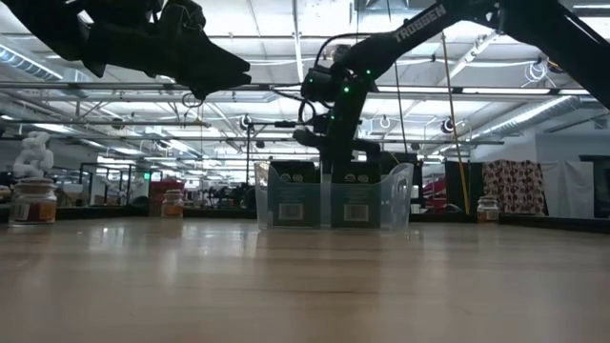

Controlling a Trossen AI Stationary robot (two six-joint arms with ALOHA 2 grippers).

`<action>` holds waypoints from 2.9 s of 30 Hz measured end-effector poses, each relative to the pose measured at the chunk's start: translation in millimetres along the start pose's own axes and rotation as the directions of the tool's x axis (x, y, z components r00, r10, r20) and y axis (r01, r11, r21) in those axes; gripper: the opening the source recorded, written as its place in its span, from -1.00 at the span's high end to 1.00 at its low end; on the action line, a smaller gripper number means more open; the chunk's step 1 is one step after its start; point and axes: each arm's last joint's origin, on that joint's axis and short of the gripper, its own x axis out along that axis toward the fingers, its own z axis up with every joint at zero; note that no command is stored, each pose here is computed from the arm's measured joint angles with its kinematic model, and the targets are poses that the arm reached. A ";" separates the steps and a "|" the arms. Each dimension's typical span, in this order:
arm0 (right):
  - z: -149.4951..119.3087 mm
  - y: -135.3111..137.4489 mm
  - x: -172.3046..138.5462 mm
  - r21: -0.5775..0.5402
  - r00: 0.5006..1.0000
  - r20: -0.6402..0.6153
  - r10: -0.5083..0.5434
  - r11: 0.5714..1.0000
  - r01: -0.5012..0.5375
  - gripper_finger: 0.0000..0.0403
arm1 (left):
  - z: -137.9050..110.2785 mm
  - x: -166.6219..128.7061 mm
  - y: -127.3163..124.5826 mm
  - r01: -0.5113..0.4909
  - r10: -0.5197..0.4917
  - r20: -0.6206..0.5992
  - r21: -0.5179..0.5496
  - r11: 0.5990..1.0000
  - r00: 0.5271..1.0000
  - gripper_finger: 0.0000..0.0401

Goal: Sort spices by type
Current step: Put the red seasoning bottle into the gray bin

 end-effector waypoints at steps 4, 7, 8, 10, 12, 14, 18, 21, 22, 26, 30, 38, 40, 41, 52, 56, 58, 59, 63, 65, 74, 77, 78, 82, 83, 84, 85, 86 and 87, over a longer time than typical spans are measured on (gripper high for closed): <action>2.2 -2.3 3.0 0.012 1.000 0.021 -0.022 1.000 0.022 0.99 | 0.0 0.0 0.0 0.000 0.000 0.000 0.000 1.000 1.000 -0.06; 3.0 -4.5 3.6 0.031 0.999 0.020 -0.029 0.999 0.028 1.00 | 0.0 0.0 0.0 0.000 0.000 0.000 0.000 1.000 1.000 -0.06; 2.9 -4.9 3.7 0.039 0.999 0.018 -0.030 0.999 0.030 1.00 | -0.1 0.0 0.1 0.000 0.000 -0.001 0.000 1.000 1.000 -0.06; 3.0 -6.2 3.9 0.059 0.999 0.013 -0.036 0.998 0.035 1.00 | 0.0 0.0 0.0 0.000 0.000 0.000 0.000 1.000 1.000 -0.06; 4.0 -7.9 4.2 0.082 0.999 0.017 -0.043 0.996 0.041 1.00 | -0.1 0.0 0.0 0.000 0.000 -0.001 0.000 1.000 1.000 -0.06; 4.5 -9.2 4.2 0.102 0.997 0.033 -0.075 0.992 0.072 1.00 | -0.1 0.0 0.1 0.000 0.000 -0.001 0.000 1.000 1.000 -0.06; 4.4 -10.8 4.4 0.114 0.994 0.040 -0.106 0.988 0.101 1.00 | -0.1 0.0 0.1 0.000 0.000 -0.001 0.000 1.000 1.000 -0.06; 4.5 -11.6 4.5 0.121 0.993 0.038 -0.109 0.987 0.103 1.00 | 0.0 0.0 0.0 0.000 0.000 0.000 0.000 1.000 1.000 -0.06; 4.8 -12.2 4.7 0.126 0.993 0.037 -0.110 0.987 0.104 1.00 | 0.0 0.0 0.0 0.000 0.000 0.000 0.000 1.000 1.000 -0.06; 5.6 -16.6 5.4 0.136 0.992 0.026 -0.122 0.984 0.117 1.00 | 0.0 0.0 0.0 0.000 0.000 0.000 0.000 1.000 1.000 -0.06; 5.1 -20.7 5.6 0.137 0.985 0.024 -0.168 0.977 0.163 1.00 | 0.0 0.0 0.0 0.000 0.000 0.000 0.000 1.000 1.000 -0.06; 6.6 -17.9 4.9 0.124 0.980 0.066 -0.189 0.976 0.180 1.00 | 0.0 0.0 0.0 0.000 0.000 0.000 0.000 1.000 1.000 -0.06; 7.0 -14.0 4.4 0.115 0.981 0.086 -0.174 0.980 0.164 1.00 | 0.0 0.0 0.0 0.000 0.000 0.000 0.000 1.000 1.000 -0.06; 7.4 -12.2 4.2 0.110 0.982 0.095 -0.166 0.982 0.155 1.00 | -0.1 0.0 0.1 0.000 0.000 0.000 0.000 1.000 1.000 -0.06; 13.2 -1.5 -27.5 0.009 0.994 0.107 0.033 0.999 -0.034 1.00 | -0.5 0.0 0.1 0.000 0.000 -0.005 0.000 1.000 1.000 -0.06; 14.4 -1.2 -58.6 -0.045 0.989 0.135 0.056 0.998 -0.050 1.00 | -1.0 0.0 0.0 0.000 0.000 -0.010 0.000 1.000 1.000 -0.06; 12.2 -1.6 -76.2 -0.088 0.989 0.134 0.061 0.995 -0.050 1.00 | -1.2 0.0 0.0 0.000 0.000 -0.013 0.001 1.000 1.000 -0.06; 10.1 -2.0 -85.0 -0.114 0.990 0.127 0.062 0.992 -0.047 1.00 | -1.3 -0.1 0.0 0.000 0.000 -0.014 0.001 1.000 1.000 -0.06; -3.9 -1.9 -113.0 -0.201 0.997 0.069 0.041 0.979 -0.026 1.00 | -2.4 0.0 0.0 0.000 0.000 -0.025 0.000 1.000 1.000 -0.06; -12.9 -0.8 -124.4 -0.236 0.998 0.069 0.008 0.972 0.009 1.00 | -2.7 0.0 0.0 0.001 -0.001 -0.028 -0.002 1.000 1.000 -0.06; -86.2 -43.7 -153.7 -0.273 0.989 0.137 0.059 0.962 -0.020 1.00 | -6.7 0.1 -3.1 0.011 -0.015 -0.069 -0.061 0.998 0.997 -0.06; -112.3 -62.6 -162.4 -0.273 0.949 0.219 0.228 0.948 -0.165 1.00 | -8.7 0.0 -3.7 -0.004 -0.004 -0.091 -0.085 0.996 0.996 -0.06; -120.1 -68.1 -165.3 -0.291 0.925 0.246 0.289 0.933 -0.214 1.00 | -8.8 0.0 -3.3 -0.016 0.006 -0.091 -0.107 0.994 0.996 -0.06; -147.1 -87.4 -171.0 -0.351 0.831 0.345 0.435 0.882 -0.316 1.00 | -8.5 0.0 -2.0 -0.078 0.062 -0.090 -0.185 0.980 0.994 -0.06; -153.1 -91.4 -170.4 -0.363 0.817 0.357 0.453 0.873 -0.326 1.00 | -8.5 -0.1 -1.4 -0.100 0.083 -0.091 -0.208 0.973 0.992 -0.06; -158.3 -95.0 -169.5 -0.373 0.807 0.369 0.461 0.869 -0.326 1.00 | -8.5 -0.1 -0.8 -0.123 0.104 -0.091 -0.232 0.965 0.990 -0.06; -163.8 -98.5 -167.8 -0.381 0.802 0.376 0.465 0.866 -0.324 1.00 | -8.5 -0.2 -0.2 -0.144 0.124 -0.092 -0.256 0.956 0.988 -0.06; -168.2 -101.2 -166.1 -0.387 0.798 0.380 0.467 0.864 -0.322 1.00 | -8.6 -0.3 0.2 -0.161 0.141 -0.092 -0.280 0.946 0.986 -0.06; -172.0 -103.4 -164.1 -0.395 0.795 0.385 0.470 0.862 -0.318 1.00 | -8.5 -0.3 0.7 -0.176 0.155 -0.092 -0.302 0.937 0.984 -0.06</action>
